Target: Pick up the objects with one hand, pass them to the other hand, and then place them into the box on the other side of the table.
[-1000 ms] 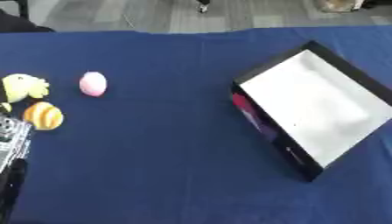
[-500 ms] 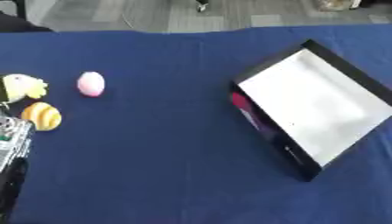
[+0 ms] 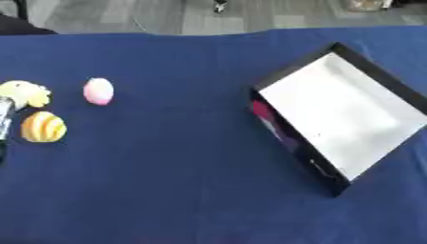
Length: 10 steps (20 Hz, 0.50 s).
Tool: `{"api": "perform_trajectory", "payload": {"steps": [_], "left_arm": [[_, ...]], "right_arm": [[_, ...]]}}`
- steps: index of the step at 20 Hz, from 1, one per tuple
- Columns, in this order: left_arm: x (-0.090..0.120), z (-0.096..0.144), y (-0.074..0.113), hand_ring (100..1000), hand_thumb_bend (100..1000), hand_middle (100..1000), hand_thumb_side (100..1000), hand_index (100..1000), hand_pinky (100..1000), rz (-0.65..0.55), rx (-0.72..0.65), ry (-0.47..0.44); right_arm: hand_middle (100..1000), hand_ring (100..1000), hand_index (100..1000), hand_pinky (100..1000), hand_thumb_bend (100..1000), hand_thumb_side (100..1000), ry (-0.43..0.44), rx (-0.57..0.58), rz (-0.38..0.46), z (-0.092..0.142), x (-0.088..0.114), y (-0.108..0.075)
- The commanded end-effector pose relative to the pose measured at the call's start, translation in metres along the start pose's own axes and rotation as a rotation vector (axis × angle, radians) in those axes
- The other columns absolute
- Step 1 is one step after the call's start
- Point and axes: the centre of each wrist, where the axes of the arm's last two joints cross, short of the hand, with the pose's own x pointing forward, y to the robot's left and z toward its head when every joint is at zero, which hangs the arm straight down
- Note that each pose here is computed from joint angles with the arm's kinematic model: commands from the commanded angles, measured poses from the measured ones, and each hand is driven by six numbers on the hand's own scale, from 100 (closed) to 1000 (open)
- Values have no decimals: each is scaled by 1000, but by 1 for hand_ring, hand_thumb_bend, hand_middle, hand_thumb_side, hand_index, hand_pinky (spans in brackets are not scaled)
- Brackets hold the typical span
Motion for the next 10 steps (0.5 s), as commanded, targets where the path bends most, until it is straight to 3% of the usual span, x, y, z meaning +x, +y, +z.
{"api": "perform_trajectory", "payload": {"steps": [1, 5, 10], "left_arm": [[19, -28, 30, 928, 237, 662, 647, 858, 809, -144, -51, -13], [36, -57, 49, 918, 255, 671, 616, 859, 816, -262, -123, 18], [41, -83, 61, 902, 340, 698, 568, 864, 833, -420, -300, 103]], "right_arm": [[1000, 1000, 1000, 1000, 100, 574, -30, 16, 45, -5, 14, -9], [1000, 1000, 1000, 1000, 100, 567, -47, 27, 56, -8, 18, -10], [1000, 1000, 1000, 1000, 100, 557, -82, 43, 74, -12, 25, -12]]}}
